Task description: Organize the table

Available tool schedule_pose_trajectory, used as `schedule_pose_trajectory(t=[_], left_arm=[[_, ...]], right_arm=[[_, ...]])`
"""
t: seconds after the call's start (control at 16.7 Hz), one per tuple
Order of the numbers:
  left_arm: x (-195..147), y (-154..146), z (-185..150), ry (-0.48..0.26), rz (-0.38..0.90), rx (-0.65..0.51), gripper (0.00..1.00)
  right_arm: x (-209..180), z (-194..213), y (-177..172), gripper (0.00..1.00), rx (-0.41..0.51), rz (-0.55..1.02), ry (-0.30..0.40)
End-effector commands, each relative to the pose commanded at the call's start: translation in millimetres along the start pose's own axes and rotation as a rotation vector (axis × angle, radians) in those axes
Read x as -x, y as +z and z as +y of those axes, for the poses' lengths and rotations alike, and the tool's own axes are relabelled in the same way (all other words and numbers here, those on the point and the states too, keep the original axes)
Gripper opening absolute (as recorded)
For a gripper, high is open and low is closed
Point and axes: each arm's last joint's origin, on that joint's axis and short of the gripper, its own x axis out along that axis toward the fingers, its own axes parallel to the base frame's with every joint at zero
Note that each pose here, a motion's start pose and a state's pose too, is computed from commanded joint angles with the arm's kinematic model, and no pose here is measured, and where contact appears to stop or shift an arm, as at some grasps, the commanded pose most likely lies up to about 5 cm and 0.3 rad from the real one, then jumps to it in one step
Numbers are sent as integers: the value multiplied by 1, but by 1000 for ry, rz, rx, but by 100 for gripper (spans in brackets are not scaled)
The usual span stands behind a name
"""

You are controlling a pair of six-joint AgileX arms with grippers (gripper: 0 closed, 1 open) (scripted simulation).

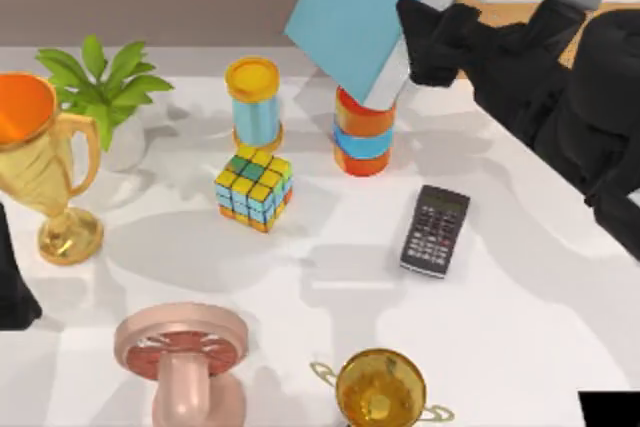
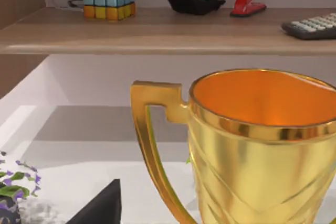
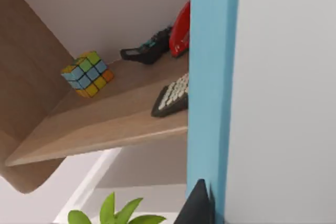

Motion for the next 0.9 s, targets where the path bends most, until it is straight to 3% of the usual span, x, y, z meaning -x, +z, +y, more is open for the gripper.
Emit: schedule_pose_trajectory(t=[0.18, 0.3, 0.6, 0.9], left_arm=[[0, 0, 0, 0, 0, 0, 100], [0, 0, 0, 0, 0, 0, 100], [0, 0, 0, 0, 0, 0, 100], [0, 0, 0, 0, 0, 0, 100]], right_arm=[[32, -30, 0, 0, -131, 60, 10], [49, -56, 3, 0, -234, 76, -26], [84, -134, 24, 0, -546, 13, -223], [121, -212, 66, 0, -835, -198, -402]])
